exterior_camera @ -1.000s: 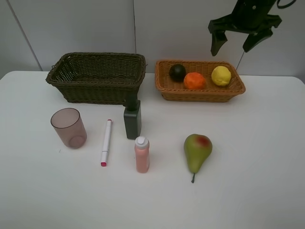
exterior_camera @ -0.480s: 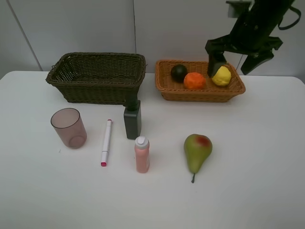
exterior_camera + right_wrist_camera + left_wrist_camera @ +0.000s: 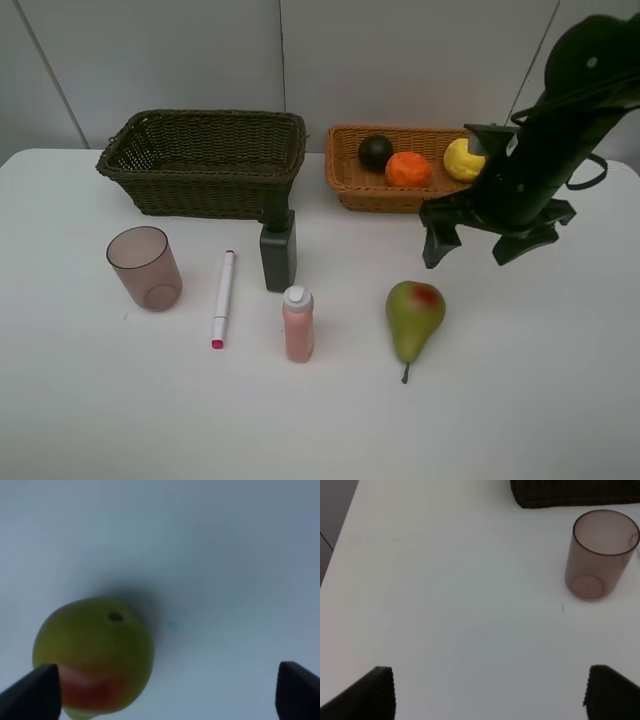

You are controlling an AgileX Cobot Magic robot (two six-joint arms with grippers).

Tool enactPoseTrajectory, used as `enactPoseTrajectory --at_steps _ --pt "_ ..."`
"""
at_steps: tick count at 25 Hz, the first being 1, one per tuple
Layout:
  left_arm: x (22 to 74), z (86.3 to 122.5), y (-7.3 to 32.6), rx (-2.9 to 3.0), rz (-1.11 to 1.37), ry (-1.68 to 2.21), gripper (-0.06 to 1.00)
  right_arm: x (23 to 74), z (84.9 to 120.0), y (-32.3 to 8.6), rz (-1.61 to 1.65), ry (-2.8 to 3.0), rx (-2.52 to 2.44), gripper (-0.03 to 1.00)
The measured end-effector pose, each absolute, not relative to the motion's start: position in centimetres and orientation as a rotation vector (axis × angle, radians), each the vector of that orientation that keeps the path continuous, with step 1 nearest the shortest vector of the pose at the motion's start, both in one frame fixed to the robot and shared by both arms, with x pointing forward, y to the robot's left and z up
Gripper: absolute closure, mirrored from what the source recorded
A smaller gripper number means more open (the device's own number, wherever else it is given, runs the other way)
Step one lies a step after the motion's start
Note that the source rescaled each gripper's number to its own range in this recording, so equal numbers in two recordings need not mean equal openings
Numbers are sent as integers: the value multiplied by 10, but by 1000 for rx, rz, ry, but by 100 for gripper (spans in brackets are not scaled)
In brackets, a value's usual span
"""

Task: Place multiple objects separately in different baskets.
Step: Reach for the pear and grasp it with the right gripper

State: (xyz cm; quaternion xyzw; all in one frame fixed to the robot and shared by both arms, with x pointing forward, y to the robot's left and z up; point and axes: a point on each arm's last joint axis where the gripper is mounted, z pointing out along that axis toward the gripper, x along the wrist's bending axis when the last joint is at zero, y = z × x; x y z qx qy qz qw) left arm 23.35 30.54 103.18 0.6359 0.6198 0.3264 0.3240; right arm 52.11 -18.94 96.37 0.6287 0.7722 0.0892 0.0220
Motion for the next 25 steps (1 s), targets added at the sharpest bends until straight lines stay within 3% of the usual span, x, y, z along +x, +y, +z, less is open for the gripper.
enactPoseTrajectory --at_steps 4,14,25 --pt "234 1032 305 1668 856 1626 -6 509 947 -181 327 2397 1958 22" --pt "234 1032 305 1668 856 1626 -6 501 945 -145 494 2403 1913 22" --pt "234 1032 305 1668 856 1626 -6 506 901 -142 326 2423 1996 22"
